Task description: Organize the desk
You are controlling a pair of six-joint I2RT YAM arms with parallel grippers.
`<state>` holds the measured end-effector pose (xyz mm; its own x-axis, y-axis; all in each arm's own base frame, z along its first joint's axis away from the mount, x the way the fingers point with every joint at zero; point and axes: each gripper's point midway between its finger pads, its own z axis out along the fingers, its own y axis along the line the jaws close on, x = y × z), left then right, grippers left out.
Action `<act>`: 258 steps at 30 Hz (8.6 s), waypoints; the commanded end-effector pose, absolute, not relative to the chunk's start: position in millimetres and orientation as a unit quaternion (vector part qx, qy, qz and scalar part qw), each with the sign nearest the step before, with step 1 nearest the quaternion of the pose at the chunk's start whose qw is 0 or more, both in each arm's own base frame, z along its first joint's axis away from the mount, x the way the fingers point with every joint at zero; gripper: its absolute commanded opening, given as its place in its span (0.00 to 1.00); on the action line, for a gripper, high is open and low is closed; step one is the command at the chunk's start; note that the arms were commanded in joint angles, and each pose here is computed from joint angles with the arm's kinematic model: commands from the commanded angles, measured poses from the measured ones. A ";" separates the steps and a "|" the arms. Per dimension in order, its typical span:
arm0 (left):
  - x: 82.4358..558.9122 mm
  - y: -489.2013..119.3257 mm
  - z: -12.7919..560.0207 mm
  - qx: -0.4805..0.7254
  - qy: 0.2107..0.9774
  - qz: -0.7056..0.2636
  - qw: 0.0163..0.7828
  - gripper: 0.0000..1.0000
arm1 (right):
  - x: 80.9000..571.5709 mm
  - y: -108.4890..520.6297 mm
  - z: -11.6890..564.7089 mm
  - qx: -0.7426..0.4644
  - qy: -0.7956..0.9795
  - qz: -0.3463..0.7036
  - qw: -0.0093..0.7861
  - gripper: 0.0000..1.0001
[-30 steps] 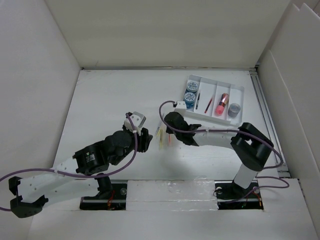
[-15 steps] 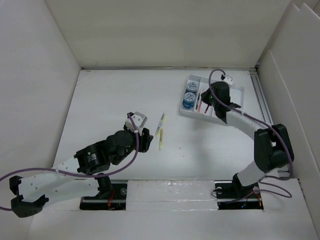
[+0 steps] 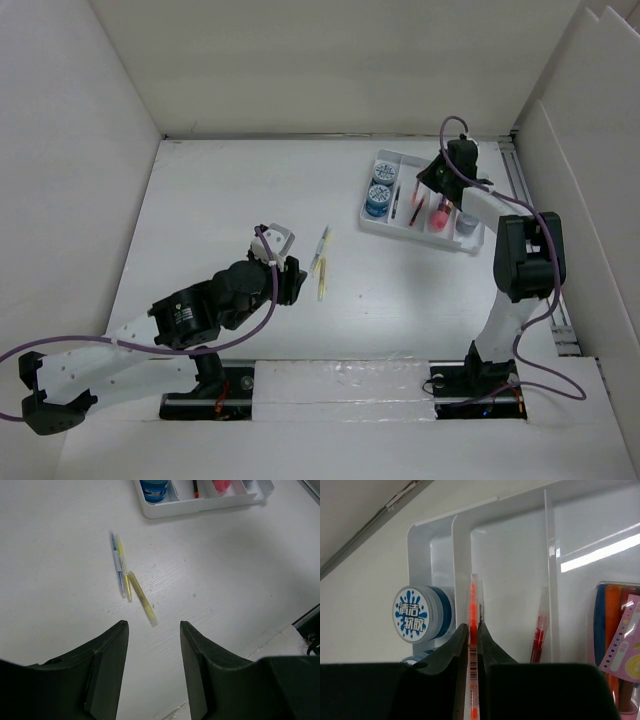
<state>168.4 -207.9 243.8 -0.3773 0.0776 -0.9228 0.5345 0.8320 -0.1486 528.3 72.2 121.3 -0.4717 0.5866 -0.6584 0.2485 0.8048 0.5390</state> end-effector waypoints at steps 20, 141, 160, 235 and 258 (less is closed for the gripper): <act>167.8 -210.6 251.0 0.192 0.793 -0.230 0.530 0.42 | 408.2 244.5 169.0 0.104 0.824 0.262 0.491 0.00; 171.2 -212.1 240.1 0.194 0.804 -0.210 0.521 0.43 | 357.3 352.8 73.9 0.013 0.865 0.163 0.474 0.42; 169.2 -211.6 243.1 0.196 0.801 -0.218 0.523 0.43 | 371.6 363.0 56.4 0.006 0.876 0.129 0.465 0.36; 169.5 -198.8 263.8 0.164 0.786 -0.234 0.549 0.43 | 437.2 272.0 153.6 0.063 0.825 0.224 0.515 0.00; 162.0 -184.3 291.1 0.141 0.751 -0.280 0.581 0.44 | 381.4 375.4 28.5 -0.041 0.908 0.116 0.400 0.44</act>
